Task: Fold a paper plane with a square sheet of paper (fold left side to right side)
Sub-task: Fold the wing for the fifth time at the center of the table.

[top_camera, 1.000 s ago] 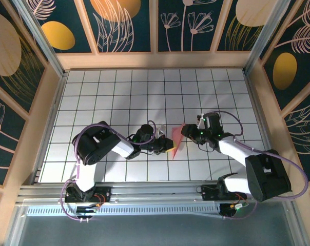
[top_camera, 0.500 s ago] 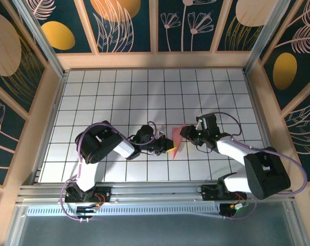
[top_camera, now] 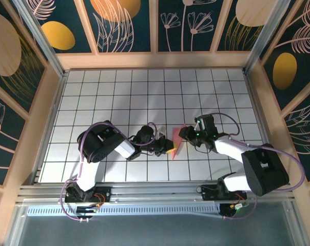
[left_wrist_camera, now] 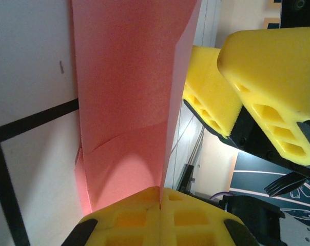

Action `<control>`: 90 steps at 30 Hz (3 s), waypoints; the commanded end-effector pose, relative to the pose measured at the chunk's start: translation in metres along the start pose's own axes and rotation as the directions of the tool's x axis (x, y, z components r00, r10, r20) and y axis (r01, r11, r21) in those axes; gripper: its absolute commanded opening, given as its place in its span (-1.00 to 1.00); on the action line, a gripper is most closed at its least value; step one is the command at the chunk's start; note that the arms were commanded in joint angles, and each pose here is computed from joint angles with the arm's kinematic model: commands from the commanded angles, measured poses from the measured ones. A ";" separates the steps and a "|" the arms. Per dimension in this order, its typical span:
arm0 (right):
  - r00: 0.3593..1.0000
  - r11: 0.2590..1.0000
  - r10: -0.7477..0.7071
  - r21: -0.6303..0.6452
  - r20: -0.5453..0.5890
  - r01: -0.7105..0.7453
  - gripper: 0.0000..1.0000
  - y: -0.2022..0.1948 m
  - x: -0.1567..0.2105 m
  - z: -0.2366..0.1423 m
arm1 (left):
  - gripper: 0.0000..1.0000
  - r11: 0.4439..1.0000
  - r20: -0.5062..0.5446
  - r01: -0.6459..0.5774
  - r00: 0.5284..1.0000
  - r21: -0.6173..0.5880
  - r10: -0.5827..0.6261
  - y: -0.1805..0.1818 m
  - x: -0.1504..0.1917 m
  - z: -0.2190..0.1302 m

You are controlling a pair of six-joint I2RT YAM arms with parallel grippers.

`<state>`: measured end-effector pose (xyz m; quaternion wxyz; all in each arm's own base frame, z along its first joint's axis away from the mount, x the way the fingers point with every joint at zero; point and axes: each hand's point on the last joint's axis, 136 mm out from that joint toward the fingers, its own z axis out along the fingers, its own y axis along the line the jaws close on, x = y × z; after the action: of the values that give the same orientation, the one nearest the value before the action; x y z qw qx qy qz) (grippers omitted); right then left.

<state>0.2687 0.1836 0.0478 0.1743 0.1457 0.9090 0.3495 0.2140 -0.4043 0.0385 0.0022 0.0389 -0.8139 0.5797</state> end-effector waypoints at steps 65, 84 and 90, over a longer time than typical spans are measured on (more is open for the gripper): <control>0.998 0.999 0.002 0.041 -0.063 0.001 -0.19 -0.003 0.013 0.028 | -0.97 1.000 -0.008 0.016 1.000 0.004 -0.016 0.004 -0.002 0.003; 0.989 0.983 0.012 0.185 -0.149 0.016 -0.21 -0.034 0.031 0.045 | -0.51 1.000 0.031 -0.024 0.999 -0.014 0.025 -0.007 -0.009 -0.011; 0.989 0.983 0.009 0.182 -0.150 0.019 -0.21 -0.034 0.031 0.045 | -0.37 0.999 0.056 -0.033 0.998 -0.043 0.035 -0.006 -0.017 -0.019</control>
<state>0.2677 0.2001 0.0173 0.1111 0.1465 0.9315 0.3137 0.2272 -0.3948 0.0529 -0.0201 0.0405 -0.8162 0.5760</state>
